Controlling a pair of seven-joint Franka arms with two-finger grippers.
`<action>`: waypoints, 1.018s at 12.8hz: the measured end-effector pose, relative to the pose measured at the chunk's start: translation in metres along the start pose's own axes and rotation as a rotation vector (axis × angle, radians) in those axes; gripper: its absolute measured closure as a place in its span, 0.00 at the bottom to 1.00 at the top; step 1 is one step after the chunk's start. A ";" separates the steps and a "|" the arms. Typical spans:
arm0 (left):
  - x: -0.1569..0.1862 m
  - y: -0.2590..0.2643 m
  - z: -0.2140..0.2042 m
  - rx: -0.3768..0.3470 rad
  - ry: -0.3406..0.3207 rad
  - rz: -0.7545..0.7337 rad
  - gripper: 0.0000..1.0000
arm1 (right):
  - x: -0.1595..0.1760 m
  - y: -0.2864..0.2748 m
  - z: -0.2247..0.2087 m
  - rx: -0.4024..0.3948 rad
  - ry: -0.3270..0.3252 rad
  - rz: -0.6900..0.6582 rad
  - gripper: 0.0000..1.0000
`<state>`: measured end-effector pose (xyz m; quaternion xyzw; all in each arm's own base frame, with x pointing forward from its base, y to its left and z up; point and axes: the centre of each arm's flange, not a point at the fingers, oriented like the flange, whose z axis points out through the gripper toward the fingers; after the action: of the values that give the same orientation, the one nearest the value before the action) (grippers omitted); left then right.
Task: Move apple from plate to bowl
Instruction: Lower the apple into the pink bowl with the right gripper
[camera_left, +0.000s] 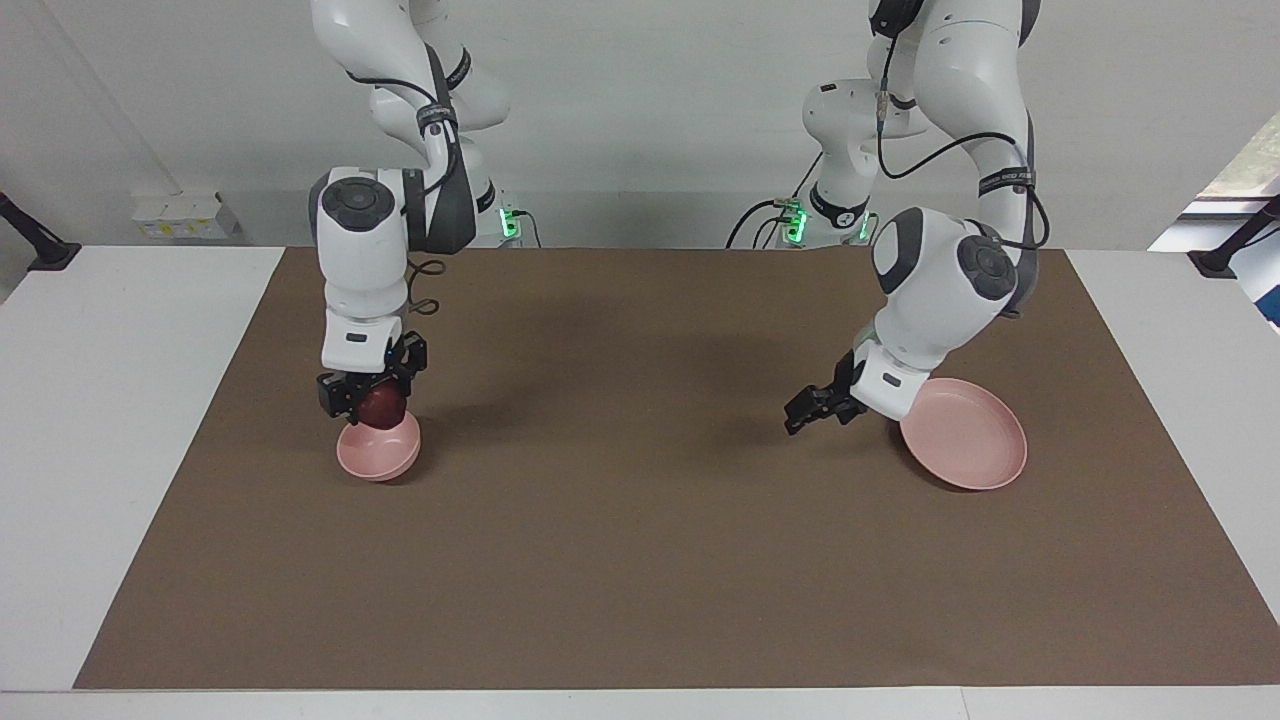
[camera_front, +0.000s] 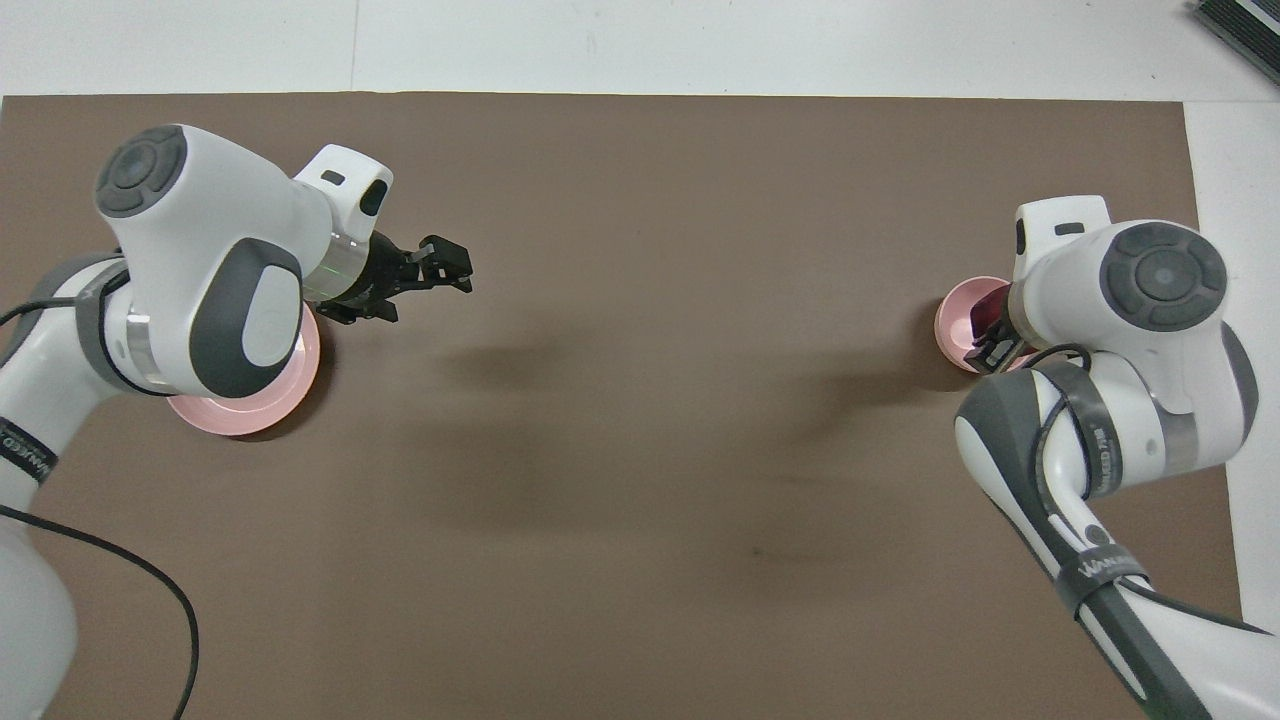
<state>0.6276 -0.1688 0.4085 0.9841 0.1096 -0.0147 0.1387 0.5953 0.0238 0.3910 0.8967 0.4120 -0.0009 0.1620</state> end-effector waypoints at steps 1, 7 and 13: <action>0.009 -0.015 -0.009 0.002 0.018 0.013 0.00 | 0.003 -0.001 0.014 -0.013 -0.023 -0.028 0.15; 0.018 -0.037 -0.026 0.047 0.046 0.029 0.00 | 0.010 -0.005 0.063 -0.010 -0.051 -0.062 0.14; 0.027 -0.059 -0.033 0.047 0.053 -0.008 0.00 | 0.014 -0.003 0.042 -0.018 -0.057 -0.062 0.00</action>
<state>0.6408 -0.0986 0.4225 0.9867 0.1169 0.0084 0.1125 0.6080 0.0241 0.3484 0.8816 0.4348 -0.0277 0.1815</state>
